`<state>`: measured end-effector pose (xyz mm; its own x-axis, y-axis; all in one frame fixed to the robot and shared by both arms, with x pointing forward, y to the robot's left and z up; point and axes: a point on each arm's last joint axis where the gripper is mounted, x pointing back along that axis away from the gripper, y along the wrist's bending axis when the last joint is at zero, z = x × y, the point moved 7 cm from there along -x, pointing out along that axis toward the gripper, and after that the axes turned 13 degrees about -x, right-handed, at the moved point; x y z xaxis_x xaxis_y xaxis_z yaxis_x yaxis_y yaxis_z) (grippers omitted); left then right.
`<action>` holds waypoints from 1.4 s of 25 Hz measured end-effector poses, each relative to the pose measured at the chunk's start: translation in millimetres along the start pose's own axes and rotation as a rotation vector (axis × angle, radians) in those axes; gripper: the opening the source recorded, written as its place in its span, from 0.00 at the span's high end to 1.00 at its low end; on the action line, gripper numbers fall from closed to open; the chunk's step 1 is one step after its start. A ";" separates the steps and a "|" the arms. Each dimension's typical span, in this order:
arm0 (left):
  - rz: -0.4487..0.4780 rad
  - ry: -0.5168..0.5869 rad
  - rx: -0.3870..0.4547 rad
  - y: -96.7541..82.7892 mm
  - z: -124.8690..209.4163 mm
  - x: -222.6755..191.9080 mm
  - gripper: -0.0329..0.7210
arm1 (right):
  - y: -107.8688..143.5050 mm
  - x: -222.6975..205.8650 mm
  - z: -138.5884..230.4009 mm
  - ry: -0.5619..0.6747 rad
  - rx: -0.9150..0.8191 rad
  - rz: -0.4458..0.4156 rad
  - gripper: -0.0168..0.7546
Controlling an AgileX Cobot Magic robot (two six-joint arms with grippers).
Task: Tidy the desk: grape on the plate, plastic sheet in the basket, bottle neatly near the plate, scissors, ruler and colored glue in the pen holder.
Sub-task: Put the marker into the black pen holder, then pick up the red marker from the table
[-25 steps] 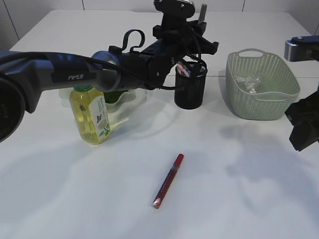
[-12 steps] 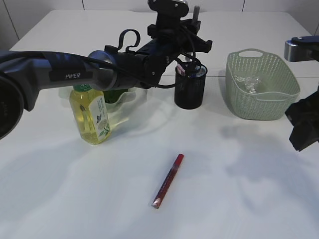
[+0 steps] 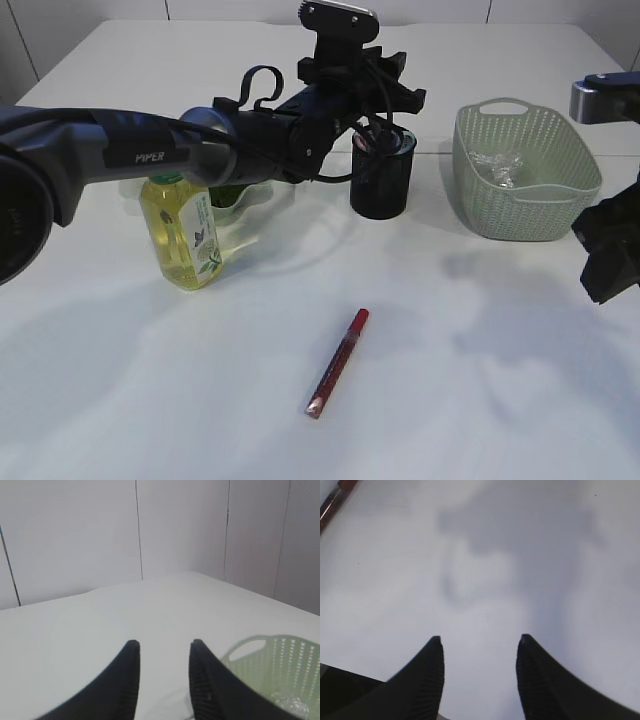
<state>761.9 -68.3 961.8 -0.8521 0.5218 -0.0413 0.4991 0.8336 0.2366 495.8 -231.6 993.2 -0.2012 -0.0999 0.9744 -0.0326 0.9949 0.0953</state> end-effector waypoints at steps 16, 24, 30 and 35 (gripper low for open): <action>0.277 0.411 -0.049 -34.3 -48.2 43.6 0.62 | 0.0 0.0 0.0 0.000 0.000 0.000 0.48; 0.376 0.650 -0.113 -18.9 -89.9 100.4 0.58 | 0.1 0.0 0.7 0.005 -0.001 -0.001 0.48; 0.334 0.838 -0.204 12.6 -110.1 145.1 0.39 | 7.1 0.2 2.2 0.014 -0.021 -0.044 0.48; 0.283 1.047 -0.144 47.6 -102.1 179.2 0.37 | 11.0 0.5 2.9 0.021 -0.079 -0.068 0.48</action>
<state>616.9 46.4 1064.8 -0.4554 0.2222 0.8621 0.7330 0.6432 0.2214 492.5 -220.8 994.1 -0.1807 -0.1674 0.9692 0.0317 0.9839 0.1759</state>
